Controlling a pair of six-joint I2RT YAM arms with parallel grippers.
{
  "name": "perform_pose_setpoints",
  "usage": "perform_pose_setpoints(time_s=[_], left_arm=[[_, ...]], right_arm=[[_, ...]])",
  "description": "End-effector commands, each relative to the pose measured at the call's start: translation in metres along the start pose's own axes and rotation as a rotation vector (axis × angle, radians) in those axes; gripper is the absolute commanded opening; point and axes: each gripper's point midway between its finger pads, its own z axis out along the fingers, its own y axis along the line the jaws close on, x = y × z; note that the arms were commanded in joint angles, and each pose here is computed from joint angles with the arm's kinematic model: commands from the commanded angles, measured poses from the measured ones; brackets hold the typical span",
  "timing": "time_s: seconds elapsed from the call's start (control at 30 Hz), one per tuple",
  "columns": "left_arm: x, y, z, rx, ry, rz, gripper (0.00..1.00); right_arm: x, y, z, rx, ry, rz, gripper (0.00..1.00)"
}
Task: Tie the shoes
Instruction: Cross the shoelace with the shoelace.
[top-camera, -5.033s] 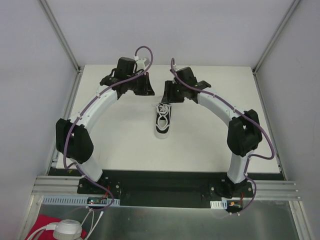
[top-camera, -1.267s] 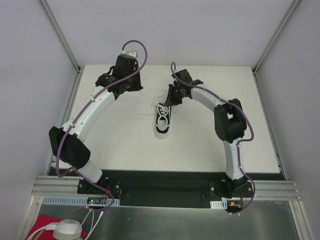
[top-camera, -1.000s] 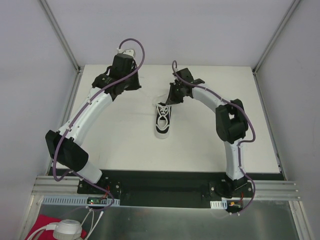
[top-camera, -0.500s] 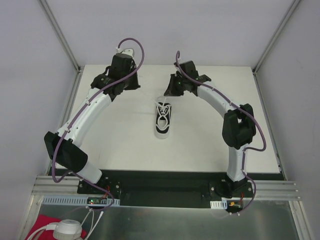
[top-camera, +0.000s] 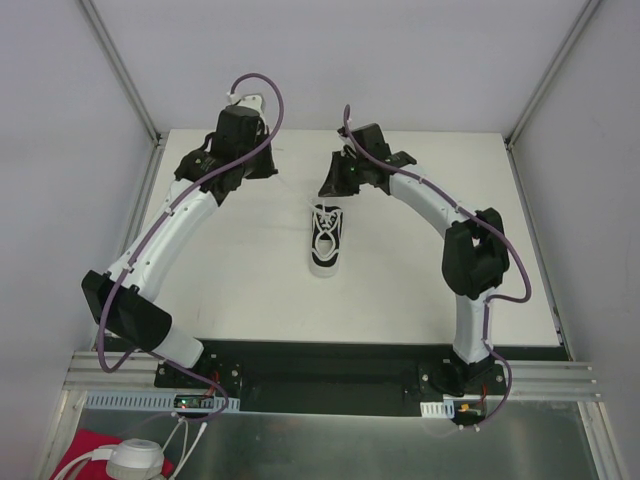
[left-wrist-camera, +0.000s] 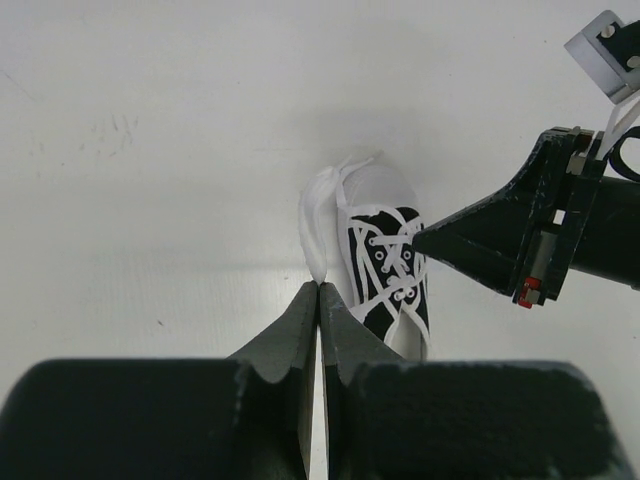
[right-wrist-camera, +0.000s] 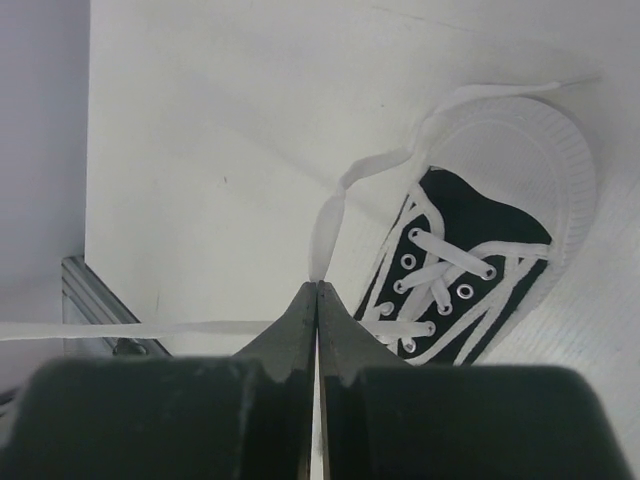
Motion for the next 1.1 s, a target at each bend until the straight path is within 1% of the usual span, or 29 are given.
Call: perform_pose_setpoints(time_s=[0.0,0.07,0.23,0.6,0.87,1.0,1.07], left_arm=[[-0.027,0.004,-0.026,-0.004,-0.089,0.012,0.00],[-0.025,0.004,-0.024,-0.001,-0.082,0.007,0.00],[-0.021,0.003,-0.022,0.004,-0.068,0.004,0.00],[-0.024,0.004,-0.029,0.005,-0.084,0.002,0.00],[-0.020,0.002,-0.027,0.014,-0.073,-0.003,0.00],[-0.019,0.001,-0.026,0.018,-0.067,-0.002,0.00],[-0.017,0.000,-0.024,0.023,-0.059,-0.003,0.00]], right_arm=[[-0.017,0.046,-0.011,-0.181,-0.040,-0.069,0.01],[-0.024,0.066,-0.020,-0.260,-0.077,-0.094,0.01],[-0.031,0.087,-0.039,-0.333,-0.123,-0.119,0.01],[-0.037,0.106,-0.065,-0.397,-0.177,-0.149,0.01],[-0.037,0.120,-0.083,-0.443,-0.204,-0.182,0.01],[-0.036,0.122,-0.088,-0.452,-0.215,-0.198,0.01],[-0.034,0.120,-0.084,-0.444,-0.208,-0.192,0.01]])
